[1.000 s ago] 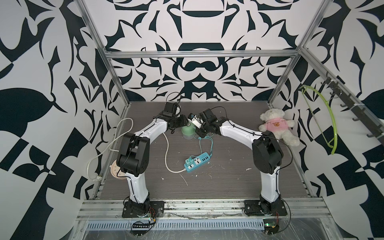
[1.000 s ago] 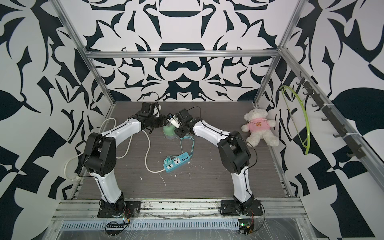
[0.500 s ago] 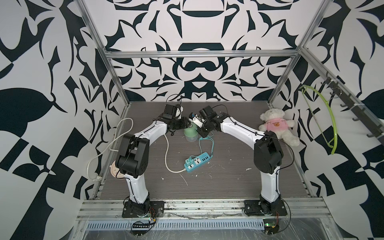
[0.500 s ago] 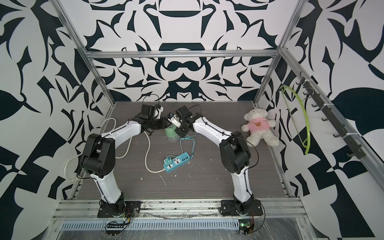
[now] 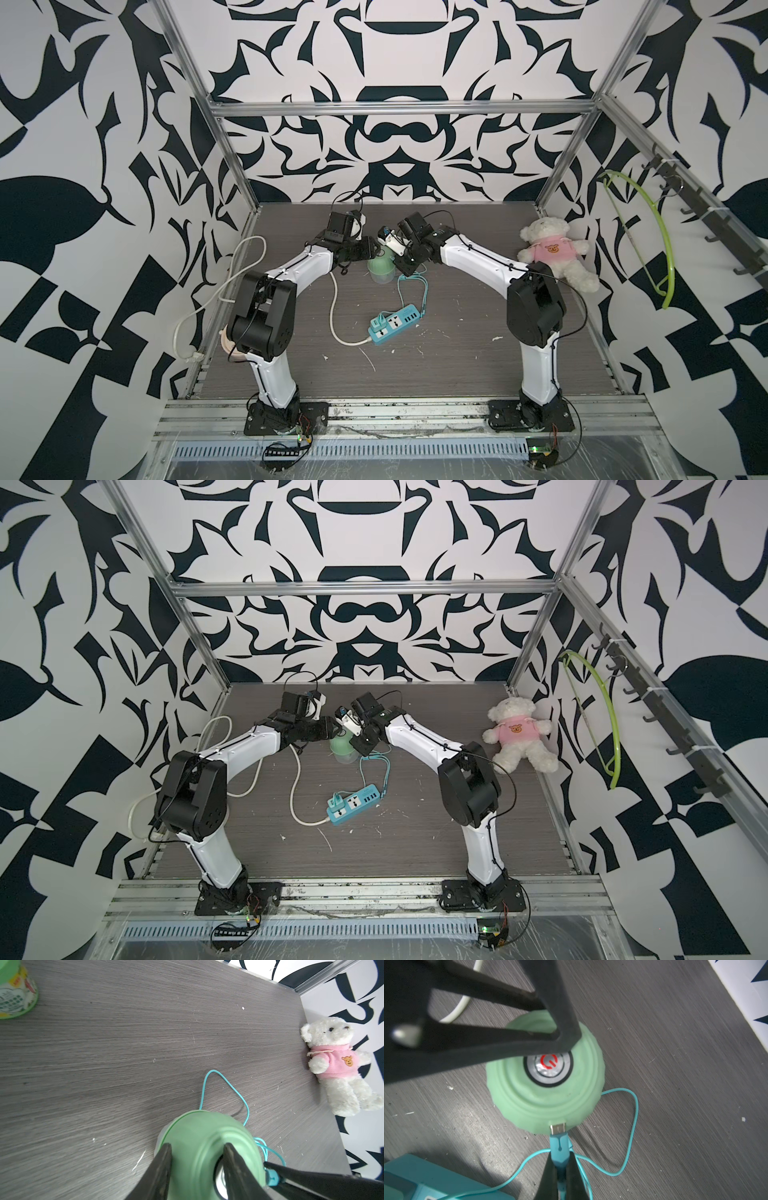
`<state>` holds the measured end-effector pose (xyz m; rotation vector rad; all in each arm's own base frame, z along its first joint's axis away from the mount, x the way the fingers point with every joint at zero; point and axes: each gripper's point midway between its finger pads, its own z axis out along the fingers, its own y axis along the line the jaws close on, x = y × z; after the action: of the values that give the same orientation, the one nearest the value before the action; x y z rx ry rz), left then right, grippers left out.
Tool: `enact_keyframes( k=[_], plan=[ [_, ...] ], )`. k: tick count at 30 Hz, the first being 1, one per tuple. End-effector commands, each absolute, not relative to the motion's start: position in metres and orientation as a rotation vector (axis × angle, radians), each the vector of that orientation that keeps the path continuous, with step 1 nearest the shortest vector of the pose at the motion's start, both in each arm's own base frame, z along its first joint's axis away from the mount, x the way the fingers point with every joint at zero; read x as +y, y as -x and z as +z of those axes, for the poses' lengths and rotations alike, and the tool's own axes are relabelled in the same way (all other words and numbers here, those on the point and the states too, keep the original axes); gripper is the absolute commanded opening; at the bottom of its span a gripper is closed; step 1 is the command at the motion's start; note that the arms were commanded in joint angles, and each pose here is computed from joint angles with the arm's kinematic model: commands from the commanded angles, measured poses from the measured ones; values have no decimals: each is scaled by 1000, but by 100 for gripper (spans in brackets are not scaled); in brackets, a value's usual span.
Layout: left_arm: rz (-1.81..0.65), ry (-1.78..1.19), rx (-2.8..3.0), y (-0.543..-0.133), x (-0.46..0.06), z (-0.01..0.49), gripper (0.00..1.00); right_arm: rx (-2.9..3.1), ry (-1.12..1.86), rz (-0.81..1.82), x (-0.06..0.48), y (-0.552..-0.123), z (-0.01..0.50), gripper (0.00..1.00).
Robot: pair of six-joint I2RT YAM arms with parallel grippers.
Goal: Charge the cordless meat grinders
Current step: Insert the charging cable into the cordless meat grinder.
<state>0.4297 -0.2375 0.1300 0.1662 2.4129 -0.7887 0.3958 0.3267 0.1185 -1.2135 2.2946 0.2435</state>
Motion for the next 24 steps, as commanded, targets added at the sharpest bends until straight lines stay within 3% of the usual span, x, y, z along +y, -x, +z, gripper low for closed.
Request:
enact_keyframes(
  k=[1, 3, 17, 21, 24],
  plan=[
    [-986, -360, 2474, -370, -288, 134, 44, 2010, 1147, 409, 383, -412, 169, 0],
    [-942, -345, 2465, -374, -283, 136, 46, 2015, 1147, 404, 381, -411, 169, 1],
    [-770, -271, 2391, -396, -254, 156, 61, 2002, 1122, 354, 362, -403, 177, 40],
    [-713, -242, 2337, -403, -243, 172, 71, 1974, 1082, 367, 349, -398, 190, 52],
    [-652, -194, 2275, -410, -229, 189, 78, 1918, 1046, 435, 341, -388, 205, 69]
  ],
)
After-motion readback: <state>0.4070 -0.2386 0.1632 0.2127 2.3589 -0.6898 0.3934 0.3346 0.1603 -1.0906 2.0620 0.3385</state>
